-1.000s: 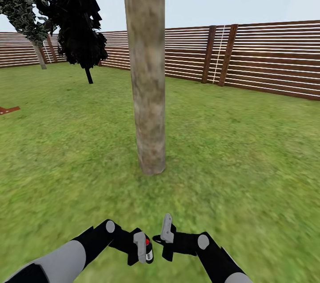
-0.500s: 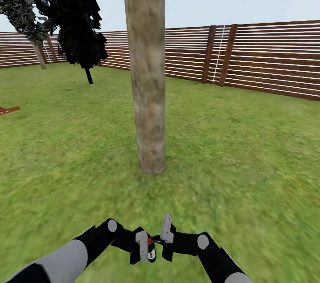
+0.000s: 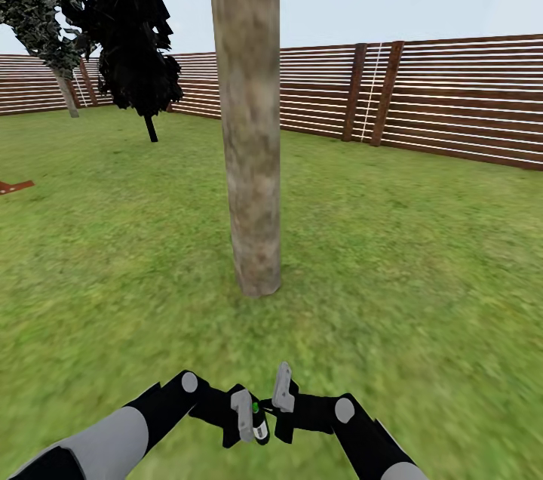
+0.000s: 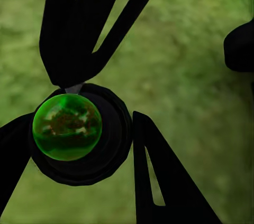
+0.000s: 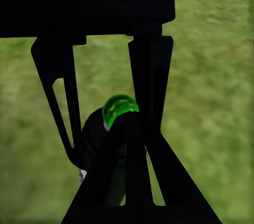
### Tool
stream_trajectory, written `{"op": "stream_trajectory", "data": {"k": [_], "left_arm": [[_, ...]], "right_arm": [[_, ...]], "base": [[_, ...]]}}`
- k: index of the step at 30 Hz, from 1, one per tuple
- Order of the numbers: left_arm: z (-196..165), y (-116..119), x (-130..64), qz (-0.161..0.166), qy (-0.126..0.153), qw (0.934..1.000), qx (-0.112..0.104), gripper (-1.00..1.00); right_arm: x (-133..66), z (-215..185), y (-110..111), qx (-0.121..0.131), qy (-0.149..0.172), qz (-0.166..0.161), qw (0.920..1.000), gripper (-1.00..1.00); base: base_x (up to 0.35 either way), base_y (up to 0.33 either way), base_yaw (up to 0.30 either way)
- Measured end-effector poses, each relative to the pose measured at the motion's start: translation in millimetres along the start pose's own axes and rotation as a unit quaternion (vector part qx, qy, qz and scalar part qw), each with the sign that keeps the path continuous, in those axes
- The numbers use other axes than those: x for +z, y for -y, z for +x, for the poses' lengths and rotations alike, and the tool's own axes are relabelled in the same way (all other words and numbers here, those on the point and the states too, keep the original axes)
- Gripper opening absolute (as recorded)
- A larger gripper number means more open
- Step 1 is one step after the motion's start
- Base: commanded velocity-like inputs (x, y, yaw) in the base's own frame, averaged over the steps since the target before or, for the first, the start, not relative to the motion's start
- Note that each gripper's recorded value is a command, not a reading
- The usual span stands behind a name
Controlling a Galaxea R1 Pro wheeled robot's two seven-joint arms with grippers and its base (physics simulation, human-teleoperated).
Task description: In the garden, pick up the pesticide atomizer on the floor and spray pesticide onto both trees until each tree trunk is fully covered.
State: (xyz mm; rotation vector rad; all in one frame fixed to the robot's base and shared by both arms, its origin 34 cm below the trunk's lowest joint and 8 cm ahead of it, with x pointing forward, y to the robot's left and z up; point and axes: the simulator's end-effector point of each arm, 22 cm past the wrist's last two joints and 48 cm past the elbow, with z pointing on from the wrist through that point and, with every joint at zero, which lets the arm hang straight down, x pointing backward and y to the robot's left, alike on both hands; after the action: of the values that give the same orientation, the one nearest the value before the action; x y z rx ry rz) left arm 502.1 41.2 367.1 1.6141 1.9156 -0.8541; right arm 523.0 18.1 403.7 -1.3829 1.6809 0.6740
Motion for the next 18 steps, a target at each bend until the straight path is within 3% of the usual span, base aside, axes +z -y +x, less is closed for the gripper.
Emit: {"op": "stream_trajectory", "data": {"k": [9, 16, 18], "left_arm": [[21.0, -1.6, -7.7, -0.003, -0.020, 0.9998, -0.008, -1.00], [112.8, -21.0, -73.7, -0.037, -0.090, 0.9944, -0.039, -1.00], [167.4, -23.3, -118.7, -0.055, -0.132, 0.9878, -0.062, -1.00]], "right_arm": [[0.1, 0.0, -0.2, 0.000, 0.000, 0.000, 1.0000, -1.00], [0.1, 0.3, -0.5, 0.001, 0.000, -0.001, 1.0000, -1.00], [0.2, 0.6, -0.9, 0.001, 0.000, -0.001, 1.0000, -1.00]], "base": [[0.000, 0.000, 0.000], [0.000, 0.000, 0.000], [0.000, 0.000, 0.000]]}}
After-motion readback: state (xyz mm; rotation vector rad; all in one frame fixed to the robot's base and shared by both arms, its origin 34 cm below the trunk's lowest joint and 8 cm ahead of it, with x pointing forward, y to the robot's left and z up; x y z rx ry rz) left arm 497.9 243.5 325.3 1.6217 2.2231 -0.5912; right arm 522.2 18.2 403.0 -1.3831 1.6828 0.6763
